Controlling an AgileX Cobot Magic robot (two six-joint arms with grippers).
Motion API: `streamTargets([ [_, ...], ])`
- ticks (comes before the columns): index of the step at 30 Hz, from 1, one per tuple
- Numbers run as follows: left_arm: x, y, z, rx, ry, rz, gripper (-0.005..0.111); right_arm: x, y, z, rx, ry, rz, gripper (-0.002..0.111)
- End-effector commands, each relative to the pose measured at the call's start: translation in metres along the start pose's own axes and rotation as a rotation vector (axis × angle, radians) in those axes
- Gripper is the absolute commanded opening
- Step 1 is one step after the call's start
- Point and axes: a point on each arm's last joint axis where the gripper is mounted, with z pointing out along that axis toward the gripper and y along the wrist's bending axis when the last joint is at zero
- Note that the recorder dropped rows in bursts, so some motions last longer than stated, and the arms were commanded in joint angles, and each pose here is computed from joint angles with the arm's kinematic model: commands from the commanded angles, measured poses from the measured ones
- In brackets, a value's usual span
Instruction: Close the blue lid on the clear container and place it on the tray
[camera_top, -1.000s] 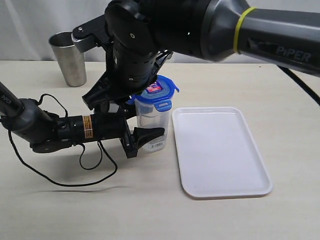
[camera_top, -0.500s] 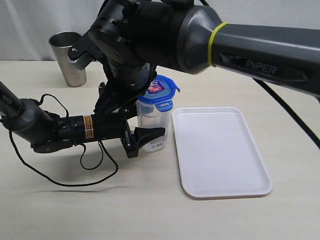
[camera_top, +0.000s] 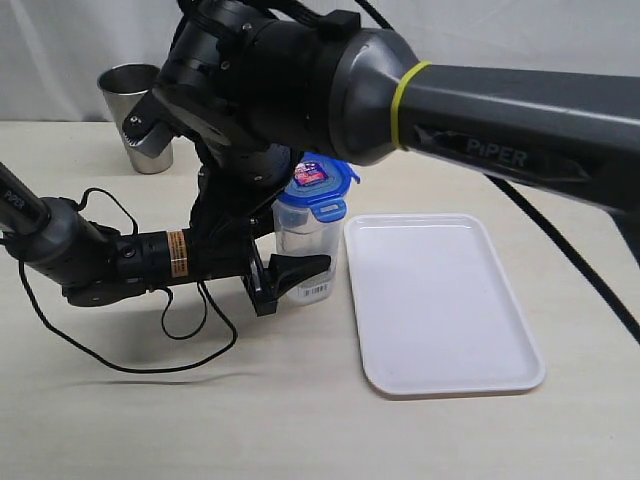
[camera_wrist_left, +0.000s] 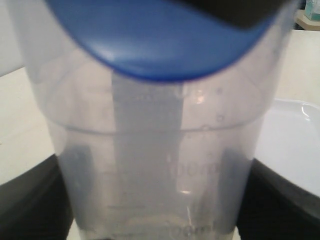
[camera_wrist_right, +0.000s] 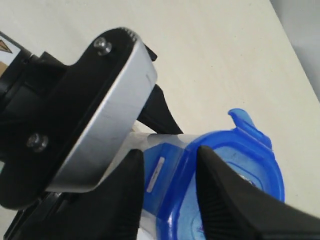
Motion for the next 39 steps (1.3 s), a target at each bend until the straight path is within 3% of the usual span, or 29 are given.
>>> streamTargets([
  [1, -0.002, 0.001, 0.000, -0.002, -0.010, -0.001, 0.000, 0.024, 0.017, 0.035, -0.061, 0.244, -0.006, 0.022],
  [11, -0.002, 0.001, 0.000, -0.002, -0.010, -0.005, 0.000, 0.021, 0.025, 0.030, 0.053, 0.216, -0.079, 0.022],
  [18, -0.002, 0.001, 0.000, -0.002, -0.010, -0.005, 0.000, 0.028, 0.034, 0.036, -0.032, 0.189, -0.060, 0.022],
  [24, -0.002, 0.001, 0.000, -0.002, -0.010, -0.005, 0.000, 0.023, 0.025, 0.017, -0.049, 0.114, -0.029, 0.022],
  [26, -0.002, 0.001, 0.000, -0.002, -0.010, -0.005, 0.000, 0.022, 0.020, 0.009, -0.069, 0.088, -0.002, 0.027],
  [31, -0.001, 0.001, 0.000, 0.002, -0.008, -0.003, 0.000, 0.020, 0.004, -0.008, -0.160, 0.014, 0.071, 0.052],
  [39, -0.001, 0.001, 0.000, 0.002, -0.008, -0.012, 0.000, 0.015, -0.019, -0.039, -0.169, -0.150, 0.067, 0.053],
])
